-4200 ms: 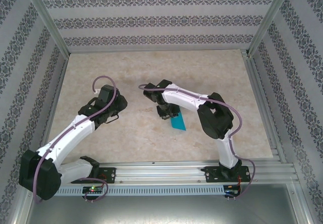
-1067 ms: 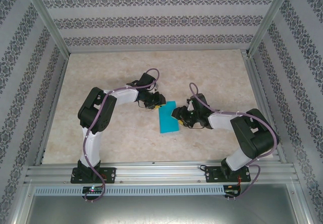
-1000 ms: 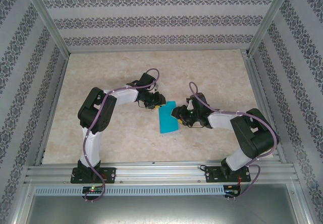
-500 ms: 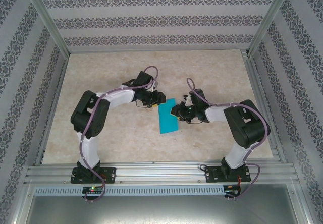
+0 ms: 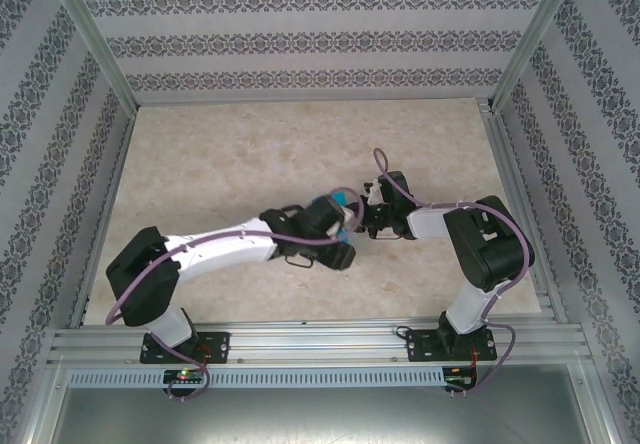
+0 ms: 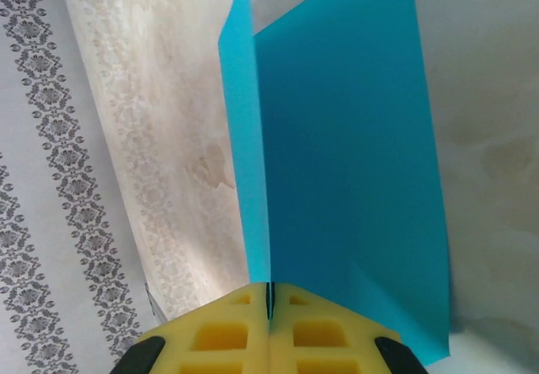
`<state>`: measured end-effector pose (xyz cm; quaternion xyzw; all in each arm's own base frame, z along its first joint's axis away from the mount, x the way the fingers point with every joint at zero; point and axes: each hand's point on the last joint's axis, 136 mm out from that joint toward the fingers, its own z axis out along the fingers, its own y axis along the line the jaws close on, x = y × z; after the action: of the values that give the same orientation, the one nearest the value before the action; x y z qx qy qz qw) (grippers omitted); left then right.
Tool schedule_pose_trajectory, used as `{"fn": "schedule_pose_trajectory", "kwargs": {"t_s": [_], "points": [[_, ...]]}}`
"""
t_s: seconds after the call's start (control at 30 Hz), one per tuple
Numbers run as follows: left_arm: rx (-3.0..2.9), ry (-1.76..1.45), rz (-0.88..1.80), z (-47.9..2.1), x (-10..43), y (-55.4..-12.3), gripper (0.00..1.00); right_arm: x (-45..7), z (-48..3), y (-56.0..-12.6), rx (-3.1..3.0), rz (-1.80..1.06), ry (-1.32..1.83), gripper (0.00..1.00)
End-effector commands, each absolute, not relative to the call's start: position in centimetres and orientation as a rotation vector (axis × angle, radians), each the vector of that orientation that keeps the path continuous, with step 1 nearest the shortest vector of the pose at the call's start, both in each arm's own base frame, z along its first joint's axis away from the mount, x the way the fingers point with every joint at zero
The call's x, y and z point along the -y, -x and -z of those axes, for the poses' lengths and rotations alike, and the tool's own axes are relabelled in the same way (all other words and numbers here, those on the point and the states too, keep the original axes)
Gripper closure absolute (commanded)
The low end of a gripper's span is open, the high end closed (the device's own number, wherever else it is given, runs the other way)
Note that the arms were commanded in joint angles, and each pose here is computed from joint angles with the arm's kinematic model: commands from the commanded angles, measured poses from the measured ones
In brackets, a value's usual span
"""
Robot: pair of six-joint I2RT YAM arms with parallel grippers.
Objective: Fold a paper plane with a square sheet of paper (pick it up from the middle)
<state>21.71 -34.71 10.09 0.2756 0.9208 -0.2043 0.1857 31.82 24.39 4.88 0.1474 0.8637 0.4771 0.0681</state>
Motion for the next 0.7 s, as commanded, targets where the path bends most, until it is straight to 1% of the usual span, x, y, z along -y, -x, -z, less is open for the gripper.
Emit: {"fn": "schedule_pose_trajectory", "kwargs": {"t_s": [0.0, 0.13, 0.3, 0.4, 0.57, 0.63, 0.67], "points": [[-2.506, -0.923, 0.162, -8.7, 33.3, -22.4, 0.39, -24.4, -5.1, -32.0, -2.588, -1.47, -0.452, 0.95], [-2.462, -0.948, 0.034, -8.0, 33.2, -22.5, 0.37, -24.3, -4.8, -31.9, -2.599, -1.47, -0.458, 0.94], [-2.397, -0.953, -0.039, -7.9, 33.8, -23.7, 0.35, -24.3, -4.4, -31.7, -2.614, -1.474, -0.464, 0.93], [-2.385, -0.975, -0.079, -7.6, 34.4, -24.3, 0.35, -24.4, -4.4, -31.6, -2.615, -1.476, -0.466, 0.93], [-2.372, -0.967, -0.09, -7.6, 34.7, -24.7, 0.39, -24.3, -4.4, -31.6, -2.62, -1.468, -0.467, 0.92], [-2.367, -0.956, -0.094, -7.8, 34.5, -24.7, 0.43, -24.2, -4.3, -31.6, -2.625, -1.461, -0.469, 0.92], [-2.363, -0.947, -0.098, -7.9, 34.4, -24.8, 0.47, -24.3, -4.4, -31.6, -2.623, -1.464, -0.464, 0.92]]}}
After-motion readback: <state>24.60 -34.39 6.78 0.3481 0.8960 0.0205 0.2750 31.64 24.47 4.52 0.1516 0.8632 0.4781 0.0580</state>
